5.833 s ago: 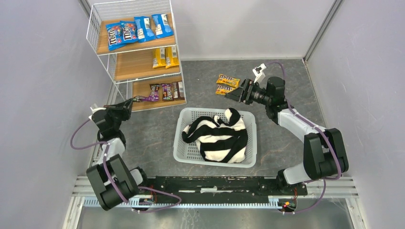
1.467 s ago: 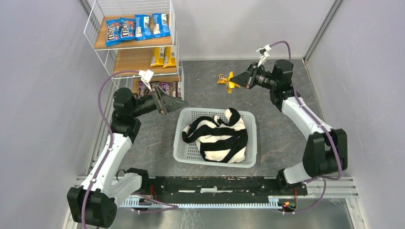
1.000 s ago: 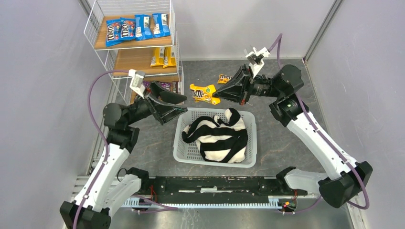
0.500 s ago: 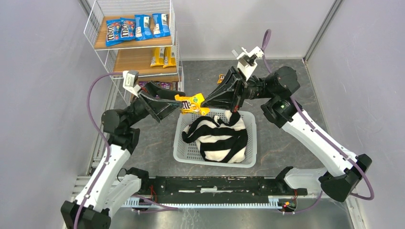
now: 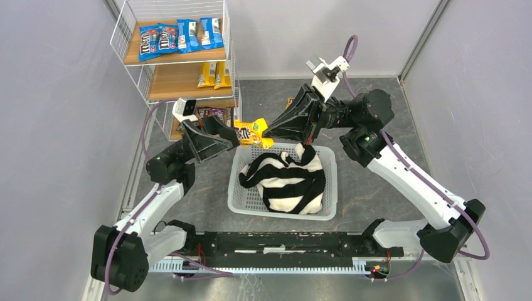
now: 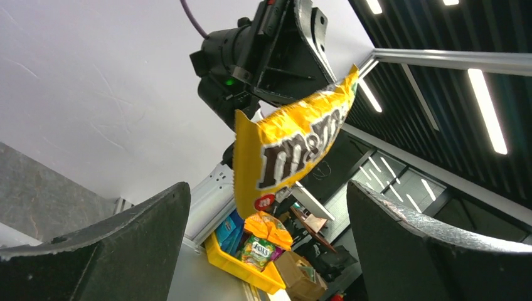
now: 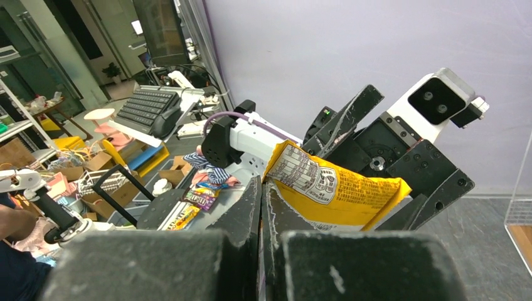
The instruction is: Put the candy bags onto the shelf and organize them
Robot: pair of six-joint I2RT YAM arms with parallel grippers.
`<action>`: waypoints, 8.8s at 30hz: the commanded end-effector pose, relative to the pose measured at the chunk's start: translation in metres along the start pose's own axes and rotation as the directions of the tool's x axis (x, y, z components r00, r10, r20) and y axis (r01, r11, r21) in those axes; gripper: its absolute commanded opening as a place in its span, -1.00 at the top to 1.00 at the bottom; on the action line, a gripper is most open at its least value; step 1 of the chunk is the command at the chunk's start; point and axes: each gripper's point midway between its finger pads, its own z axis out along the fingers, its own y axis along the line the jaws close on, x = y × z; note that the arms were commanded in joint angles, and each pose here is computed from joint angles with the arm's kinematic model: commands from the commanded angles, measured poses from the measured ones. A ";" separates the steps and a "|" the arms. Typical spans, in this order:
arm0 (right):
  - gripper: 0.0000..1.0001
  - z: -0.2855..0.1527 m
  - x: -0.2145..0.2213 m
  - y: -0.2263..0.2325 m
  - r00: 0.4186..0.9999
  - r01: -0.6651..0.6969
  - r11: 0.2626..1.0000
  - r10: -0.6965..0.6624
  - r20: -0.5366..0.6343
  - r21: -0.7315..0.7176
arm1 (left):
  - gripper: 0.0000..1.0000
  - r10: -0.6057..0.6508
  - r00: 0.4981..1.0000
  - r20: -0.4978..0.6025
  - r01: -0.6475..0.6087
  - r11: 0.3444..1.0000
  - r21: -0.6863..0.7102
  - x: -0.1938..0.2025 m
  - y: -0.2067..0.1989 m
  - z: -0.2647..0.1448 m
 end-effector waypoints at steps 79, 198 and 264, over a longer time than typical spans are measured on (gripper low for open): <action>-0.44 -0.163 0.072 -0.170 0.993 -0.083 0.747 0.117 -0.008 0.660 | 0.41 0.453 0.710 0.539 0.321 0.474 -0.820 -0.129 0.083 -0.142; -0.46 -0.179 0.122 -0.168 0.977 -0.195 0.764 0.208 0.051 0.615 | 0.54 0.516 0.457 0.724 0.667 0.339 -0.663 -0.249 0.216 -0.236; -0.46 -0.194 0.142 -0.192 0.967 -0.216 0.702 0.248 0.051 0.679 | -0.26 0.537 0.565 0.627 0.530 0.346 -0.774 -0.222 0.186 -0.221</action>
